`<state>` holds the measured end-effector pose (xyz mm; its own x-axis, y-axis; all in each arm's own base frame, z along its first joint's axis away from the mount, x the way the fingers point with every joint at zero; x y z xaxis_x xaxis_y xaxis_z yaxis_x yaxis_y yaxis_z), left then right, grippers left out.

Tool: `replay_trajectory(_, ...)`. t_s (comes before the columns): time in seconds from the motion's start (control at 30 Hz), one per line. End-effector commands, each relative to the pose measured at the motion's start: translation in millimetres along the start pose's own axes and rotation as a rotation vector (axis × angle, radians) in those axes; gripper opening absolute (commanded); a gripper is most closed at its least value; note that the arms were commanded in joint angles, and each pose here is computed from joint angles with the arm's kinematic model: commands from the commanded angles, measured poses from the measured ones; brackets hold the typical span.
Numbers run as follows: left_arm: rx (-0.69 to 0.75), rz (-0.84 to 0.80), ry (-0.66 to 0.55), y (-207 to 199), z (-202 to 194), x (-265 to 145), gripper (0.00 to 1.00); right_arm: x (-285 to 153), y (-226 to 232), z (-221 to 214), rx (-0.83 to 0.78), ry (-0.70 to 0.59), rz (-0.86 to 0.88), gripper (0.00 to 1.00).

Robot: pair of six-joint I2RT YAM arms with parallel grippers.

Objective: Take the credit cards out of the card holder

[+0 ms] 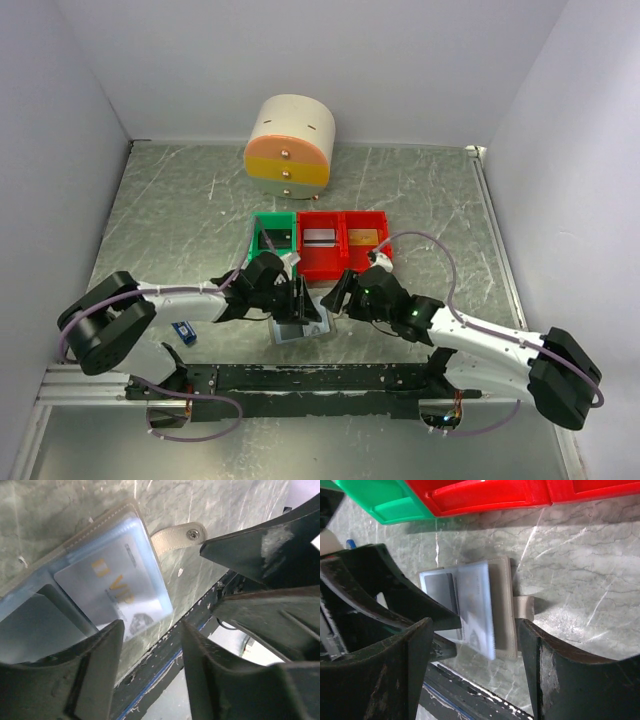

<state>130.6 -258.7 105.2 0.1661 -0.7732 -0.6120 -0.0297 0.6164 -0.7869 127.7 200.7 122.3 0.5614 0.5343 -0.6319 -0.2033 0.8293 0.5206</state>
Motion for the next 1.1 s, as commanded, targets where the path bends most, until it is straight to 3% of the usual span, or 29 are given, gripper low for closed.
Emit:
replay_trajectory(0.0,0.037,-0.091,0.022,-15.9,-5.2,3.2,0.66,-6.3,-1.0,3.4,0.034,-0.031,0.025,0.69)
replay_trajectory(0.1,0.066,-0.048,-0.028,-18.7,-2.1,-6.6,0.67,-9.9,-0.6,5.8,0.033,-0.058,0.044,0.69)
replay_trajectory(0.33,0.057,0.079,-0.24,-11.5,2.6,-47.5,0.81,-11.1,18.4,11.1,-0.038,-0.081,0.221,0.65)
replay_trajectory(0.63,-0.053,0.109,-0.437,7.7,-1.3,-83.5,0.92,7.4,44.7,12.6,-0.103,0.004,0.366,0.54)
replay_trajectory(0.83,-0.115,0.075,-0.573,12.0,2.8,-99.5,0.93,13.8,58.4,13.9,-0.181,0.005,0.377,0.54)
replay_trajectory(1.07,-0.047,0.029,-0.588,7.9,2.7,-105.6,0.92,29.6,62.5,6.3,-0.187,0.108,0.344,0.54)
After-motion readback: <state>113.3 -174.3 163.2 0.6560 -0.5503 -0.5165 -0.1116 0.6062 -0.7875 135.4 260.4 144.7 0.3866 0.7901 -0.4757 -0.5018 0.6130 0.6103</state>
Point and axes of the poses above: each gripper's point midway between its finger pads, its own x axis out along the fingers, its own y axis along the line the jaws close on, z = x × y, the point moved 8 cm from there along -x, back along the fingers, and after that the axes turned 11 degrees about -x, right-handed, at the moved point
